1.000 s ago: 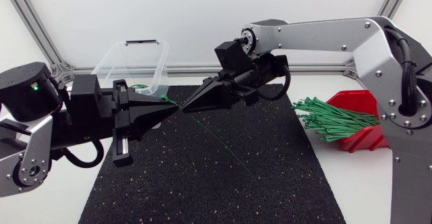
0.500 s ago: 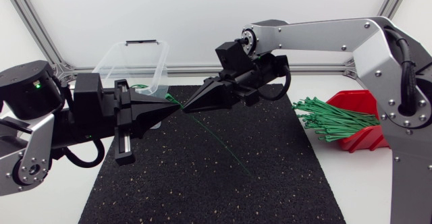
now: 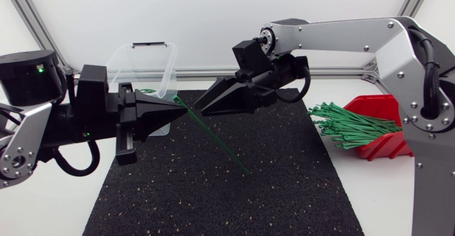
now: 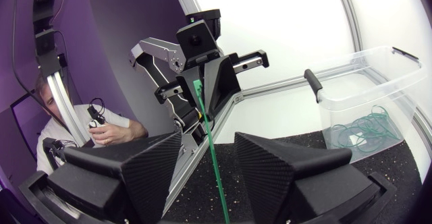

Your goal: Take a green cable tie from the red box, thread the tail through the head to close it, then place it in the transparent bin on the left.

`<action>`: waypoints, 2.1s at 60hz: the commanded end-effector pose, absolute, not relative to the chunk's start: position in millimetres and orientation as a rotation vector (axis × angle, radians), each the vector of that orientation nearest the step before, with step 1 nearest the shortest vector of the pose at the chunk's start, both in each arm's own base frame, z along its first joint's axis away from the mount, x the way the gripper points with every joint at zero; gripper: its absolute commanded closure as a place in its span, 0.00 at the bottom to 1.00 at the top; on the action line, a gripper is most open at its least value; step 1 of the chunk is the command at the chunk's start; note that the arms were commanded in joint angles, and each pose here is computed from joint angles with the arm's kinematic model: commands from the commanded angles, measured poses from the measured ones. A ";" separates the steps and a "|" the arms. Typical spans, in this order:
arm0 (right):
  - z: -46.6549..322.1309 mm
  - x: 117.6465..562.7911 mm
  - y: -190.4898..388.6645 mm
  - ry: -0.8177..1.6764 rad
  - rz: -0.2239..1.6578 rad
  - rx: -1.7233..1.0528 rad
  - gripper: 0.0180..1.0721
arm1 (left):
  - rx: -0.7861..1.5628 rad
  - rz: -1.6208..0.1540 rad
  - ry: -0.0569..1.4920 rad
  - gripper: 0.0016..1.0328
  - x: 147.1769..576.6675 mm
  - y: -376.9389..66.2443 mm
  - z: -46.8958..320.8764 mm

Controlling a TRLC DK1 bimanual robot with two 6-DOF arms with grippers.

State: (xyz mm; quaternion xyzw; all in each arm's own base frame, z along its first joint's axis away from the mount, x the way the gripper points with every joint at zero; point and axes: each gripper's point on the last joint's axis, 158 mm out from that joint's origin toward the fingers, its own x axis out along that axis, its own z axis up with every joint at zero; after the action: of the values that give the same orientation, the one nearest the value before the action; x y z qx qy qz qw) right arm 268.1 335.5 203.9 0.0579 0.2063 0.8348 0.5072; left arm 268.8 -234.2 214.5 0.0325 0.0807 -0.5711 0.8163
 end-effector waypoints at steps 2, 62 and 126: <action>217.6 275.4 331.0 0.470 1.993 0.138 0.33 | 0.113 -1.193 0.108 0.97 272.4 -225.3 238.9; 89.5 309.8 310.7 0.607 1.716 -0.621 0.05 | 0.184 -1.242 0.113 0.97 225.6 -235.3 244.6; 172.0 297.3 339.0 0.489 1.022 -0.543 0.19 | 0.163 -0.915 0.335 0.97 306.5 -215.7 233.1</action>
State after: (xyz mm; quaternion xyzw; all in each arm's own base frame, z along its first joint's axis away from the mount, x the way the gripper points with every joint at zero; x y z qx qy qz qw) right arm 301.2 333.9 192.6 -0.2725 0.2004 0.4818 0.8084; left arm 302.3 -214.7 224.2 0.0927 0.1620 -0.4425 0.8771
